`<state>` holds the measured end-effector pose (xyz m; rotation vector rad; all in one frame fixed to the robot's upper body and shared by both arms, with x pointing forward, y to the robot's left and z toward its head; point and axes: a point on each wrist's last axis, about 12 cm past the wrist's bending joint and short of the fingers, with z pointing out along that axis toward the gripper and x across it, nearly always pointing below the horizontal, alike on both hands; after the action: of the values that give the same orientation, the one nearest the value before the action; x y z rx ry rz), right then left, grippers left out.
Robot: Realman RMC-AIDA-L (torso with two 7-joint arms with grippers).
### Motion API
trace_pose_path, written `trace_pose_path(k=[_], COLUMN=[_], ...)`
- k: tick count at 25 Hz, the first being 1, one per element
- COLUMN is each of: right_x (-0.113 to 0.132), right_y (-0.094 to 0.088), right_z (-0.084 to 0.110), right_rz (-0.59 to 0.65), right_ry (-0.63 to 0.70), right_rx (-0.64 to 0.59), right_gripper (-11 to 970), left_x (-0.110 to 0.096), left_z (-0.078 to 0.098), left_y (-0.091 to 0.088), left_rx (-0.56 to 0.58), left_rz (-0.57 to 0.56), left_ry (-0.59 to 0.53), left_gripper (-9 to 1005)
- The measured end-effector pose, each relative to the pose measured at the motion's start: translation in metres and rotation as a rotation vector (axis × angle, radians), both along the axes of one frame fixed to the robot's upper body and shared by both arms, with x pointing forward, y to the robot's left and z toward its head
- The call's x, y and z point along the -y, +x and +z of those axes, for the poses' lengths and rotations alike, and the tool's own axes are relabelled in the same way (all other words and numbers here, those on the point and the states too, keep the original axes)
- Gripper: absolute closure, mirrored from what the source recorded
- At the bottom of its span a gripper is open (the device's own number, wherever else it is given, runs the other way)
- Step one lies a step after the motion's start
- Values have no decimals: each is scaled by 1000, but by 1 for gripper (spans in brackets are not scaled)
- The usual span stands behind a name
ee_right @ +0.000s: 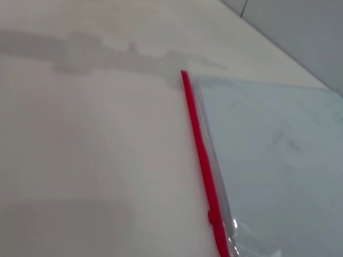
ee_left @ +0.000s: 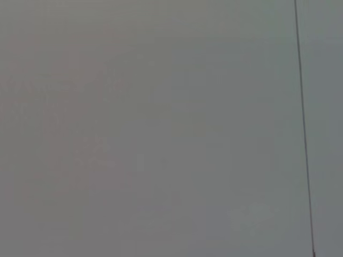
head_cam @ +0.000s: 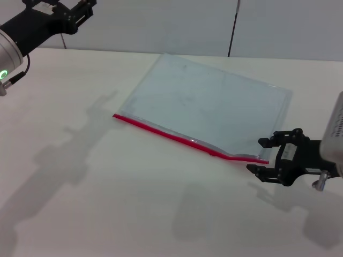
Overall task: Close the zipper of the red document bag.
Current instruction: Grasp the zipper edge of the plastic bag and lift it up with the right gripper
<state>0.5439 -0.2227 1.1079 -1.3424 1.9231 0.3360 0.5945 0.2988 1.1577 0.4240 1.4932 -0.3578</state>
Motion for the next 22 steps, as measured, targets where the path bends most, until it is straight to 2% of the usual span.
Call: trace_pose_path(k=[8,22], right_x=[-15,-26], right_y=[1,3], right_z=[-9,-15], right_rz=[-5,-26], right_ry=[-81,-177], right_rx=[47,104], right_gripper=[312,293], left_x=[0,0], left_z=[0,6], left_y=[0,0], left_rx=[0,18], left_rz=[0,-4], left_ry=[2,7], left_gripper=[411,410])
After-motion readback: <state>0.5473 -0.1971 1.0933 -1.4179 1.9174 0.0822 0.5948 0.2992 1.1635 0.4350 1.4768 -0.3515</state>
